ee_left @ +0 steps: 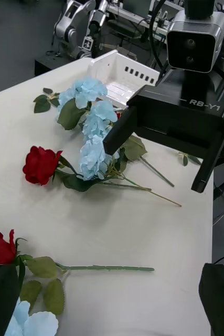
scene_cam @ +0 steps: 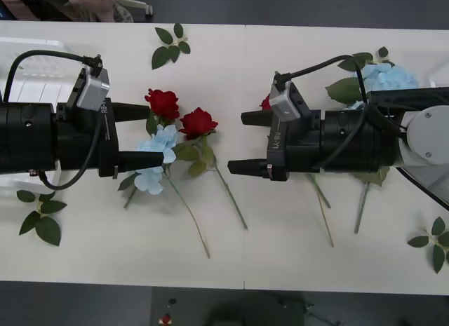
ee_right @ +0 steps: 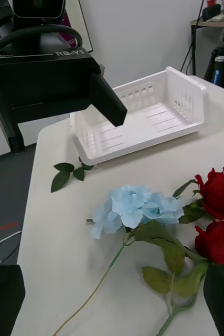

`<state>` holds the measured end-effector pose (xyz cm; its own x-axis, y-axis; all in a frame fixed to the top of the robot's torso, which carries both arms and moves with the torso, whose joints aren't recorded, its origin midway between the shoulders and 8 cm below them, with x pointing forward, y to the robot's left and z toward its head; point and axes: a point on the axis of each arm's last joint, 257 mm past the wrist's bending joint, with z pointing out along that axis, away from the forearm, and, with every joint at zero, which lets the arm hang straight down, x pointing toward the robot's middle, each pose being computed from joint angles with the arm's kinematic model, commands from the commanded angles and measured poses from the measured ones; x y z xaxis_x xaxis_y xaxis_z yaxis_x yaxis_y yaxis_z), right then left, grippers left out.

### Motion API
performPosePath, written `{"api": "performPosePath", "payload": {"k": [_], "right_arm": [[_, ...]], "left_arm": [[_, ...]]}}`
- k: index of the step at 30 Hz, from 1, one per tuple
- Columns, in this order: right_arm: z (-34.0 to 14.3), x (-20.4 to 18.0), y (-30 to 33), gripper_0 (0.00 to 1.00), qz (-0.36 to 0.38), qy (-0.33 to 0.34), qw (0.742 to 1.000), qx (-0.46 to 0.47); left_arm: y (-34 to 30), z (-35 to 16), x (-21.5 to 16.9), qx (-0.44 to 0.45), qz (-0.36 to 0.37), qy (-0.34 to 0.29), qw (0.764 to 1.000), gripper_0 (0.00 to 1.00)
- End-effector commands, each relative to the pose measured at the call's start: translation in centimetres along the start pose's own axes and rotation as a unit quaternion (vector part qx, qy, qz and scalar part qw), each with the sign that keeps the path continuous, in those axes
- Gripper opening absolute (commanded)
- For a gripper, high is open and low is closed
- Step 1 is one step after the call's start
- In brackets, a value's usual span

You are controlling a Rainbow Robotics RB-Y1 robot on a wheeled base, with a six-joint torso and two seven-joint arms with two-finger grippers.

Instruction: Put the red flowers into the right box and the blue flowers into the left box

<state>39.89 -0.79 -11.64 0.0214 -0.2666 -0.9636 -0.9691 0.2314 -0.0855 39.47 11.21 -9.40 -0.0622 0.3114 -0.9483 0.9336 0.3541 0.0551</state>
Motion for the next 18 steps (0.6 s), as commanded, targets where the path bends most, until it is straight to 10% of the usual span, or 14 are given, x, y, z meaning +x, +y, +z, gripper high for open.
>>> {"api": "performPosePath", "payload": {"k": [1, 18], "right_arm": [[0.45, -2.62, 0.17, 1.00, -0.019, -0.019, 1.000, -0.006], [0.45, -2.62, 0.17, 1.00, -0.019, -0.019, 1.000, -0.006]], "left_arm": [[-0.64, 0.11, -0.86, 0.007, 0.011, -0.005, 1.000, 1.00], [-0.64, 0.11, -0.86, 0.007, 0.011, -0.005, 1.000, 1.00]]}}
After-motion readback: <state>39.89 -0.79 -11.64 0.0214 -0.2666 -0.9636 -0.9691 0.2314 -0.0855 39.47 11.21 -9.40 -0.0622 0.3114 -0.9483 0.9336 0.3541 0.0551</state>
